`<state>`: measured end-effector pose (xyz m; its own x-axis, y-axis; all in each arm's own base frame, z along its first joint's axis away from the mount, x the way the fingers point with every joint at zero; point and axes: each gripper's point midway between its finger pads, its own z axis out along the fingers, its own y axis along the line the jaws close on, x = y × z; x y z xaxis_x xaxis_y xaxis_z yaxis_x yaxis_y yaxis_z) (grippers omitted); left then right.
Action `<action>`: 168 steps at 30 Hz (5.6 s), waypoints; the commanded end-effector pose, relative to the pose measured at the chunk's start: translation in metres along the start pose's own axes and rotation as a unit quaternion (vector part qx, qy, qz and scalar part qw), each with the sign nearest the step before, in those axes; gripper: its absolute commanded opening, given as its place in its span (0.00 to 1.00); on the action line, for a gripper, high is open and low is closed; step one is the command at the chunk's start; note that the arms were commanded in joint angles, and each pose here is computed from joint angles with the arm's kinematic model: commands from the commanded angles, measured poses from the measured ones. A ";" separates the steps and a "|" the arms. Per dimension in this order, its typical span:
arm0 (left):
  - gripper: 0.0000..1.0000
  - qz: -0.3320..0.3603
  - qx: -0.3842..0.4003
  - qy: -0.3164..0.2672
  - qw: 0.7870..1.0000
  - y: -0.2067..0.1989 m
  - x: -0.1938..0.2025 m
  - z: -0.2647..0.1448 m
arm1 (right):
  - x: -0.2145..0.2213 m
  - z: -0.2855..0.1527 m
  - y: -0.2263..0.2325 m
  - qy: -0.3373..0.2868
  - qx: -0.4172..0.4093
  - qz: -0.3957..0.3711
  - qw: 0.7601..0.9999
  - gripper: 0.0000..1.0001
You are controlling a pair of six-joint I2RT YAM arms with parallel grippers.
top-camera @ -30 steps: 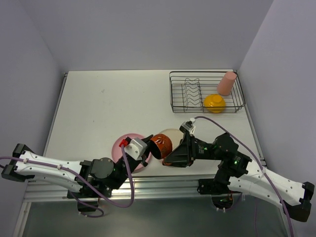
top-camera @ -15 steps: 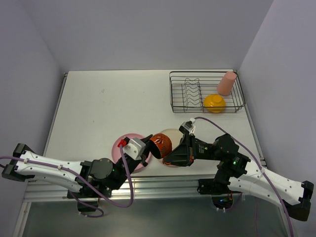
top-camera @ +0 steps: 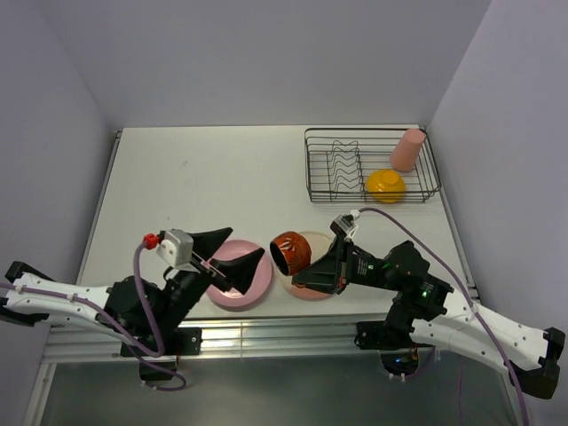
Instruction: Load the mixed dishes into the dish rack
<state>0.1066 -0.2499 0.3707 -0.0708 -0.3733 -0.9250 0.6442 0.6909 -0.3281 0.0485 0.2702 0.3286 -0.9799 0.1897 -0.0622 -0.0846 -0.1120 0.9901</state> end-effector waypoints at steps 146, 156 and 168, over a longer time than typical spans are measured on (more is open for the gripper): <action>0.66 -0.072 -0.340 0.412 0.842 0.144 0.266 0.033 | -0.204 -0.047 -0.078 -0.163 0.508 -0.339 0.775 0.68; 0.65 -0.027 -0.370 0.453 0.811 0.107 0.295 -0.021 | -0.148 -0.070 -0.066 -0.163 0.451 -0.343 0.808 0.68; 0.68 0.003 -0.437 0.457 0.774 0.135 0.311 -0.058 | -0.117 -0.097 -0.037 -0.176 0.399 -0.351 0.829 0.68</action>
<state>0.1219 -0.2472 0.0291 -0.8564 -0.0370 -0.5150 -0.0388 0.9992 -0.0072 0.1533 0.1577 0.2930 -0.5935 0.2348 -0.7698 -0.3348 0.7977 0.5015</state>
